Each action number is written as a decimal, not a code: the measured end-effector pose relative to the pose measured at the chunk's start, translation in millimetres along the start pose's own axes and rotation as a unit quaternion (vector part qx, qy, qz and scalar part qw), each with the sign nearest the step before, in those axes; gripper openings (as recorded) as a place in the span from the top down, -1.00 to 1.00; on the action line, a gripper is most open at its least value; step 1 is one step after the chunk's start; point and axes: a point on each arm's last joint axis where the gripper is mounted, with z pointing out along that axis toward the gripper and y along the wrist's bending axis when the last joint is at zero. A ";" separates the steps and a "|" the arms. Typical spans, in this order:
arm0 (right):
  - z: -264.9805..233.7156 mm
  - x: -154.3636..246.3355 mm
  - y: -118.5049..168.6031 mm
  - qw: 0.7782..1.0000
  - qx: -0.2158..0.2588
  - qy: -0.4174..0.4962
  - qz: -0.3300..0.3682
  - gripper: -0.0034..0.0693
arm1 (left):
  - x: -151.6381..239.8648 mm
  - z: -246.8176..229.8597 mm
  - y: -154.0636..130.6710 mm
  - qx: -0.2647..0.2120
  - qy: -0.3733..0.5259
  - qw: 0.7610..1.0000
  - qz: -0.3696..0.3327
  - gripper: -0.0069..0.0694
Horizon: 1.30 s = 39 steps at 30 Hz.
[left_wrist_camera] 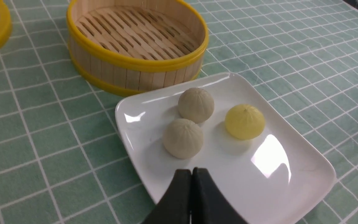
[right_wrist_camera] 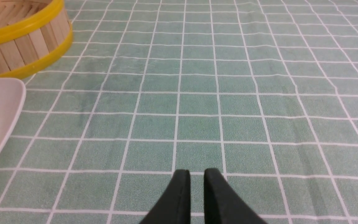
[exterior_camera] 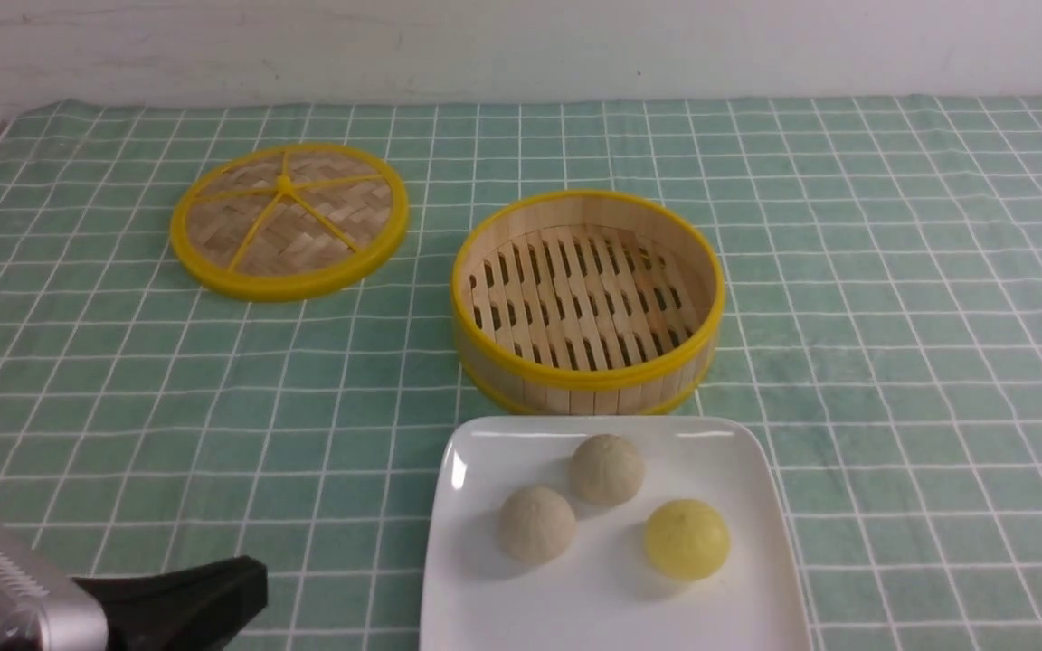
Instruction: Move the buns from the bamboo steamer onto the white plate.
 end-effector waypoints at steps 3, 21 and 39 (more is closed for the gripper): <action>0.0 0.0 0.0 1.000 0.000 0.000 -0.001 0.63 | -3.0 -10.3 2.1 -0.007 -0.033 0.999 0.010 0.75; 0.0 0.0 0.0 1.000 0.000 0.000 0.001 0.58 | 75.4 -26.7 55.2 -0.334 -0.091 0.933 -0.101 0.70; 0.0 0.0 0.0 1.000 0.000 0.000 0.001 0.52 | 96.0 -25.6 57.8 -0.351 -0.070 0.928 -0.102 0.69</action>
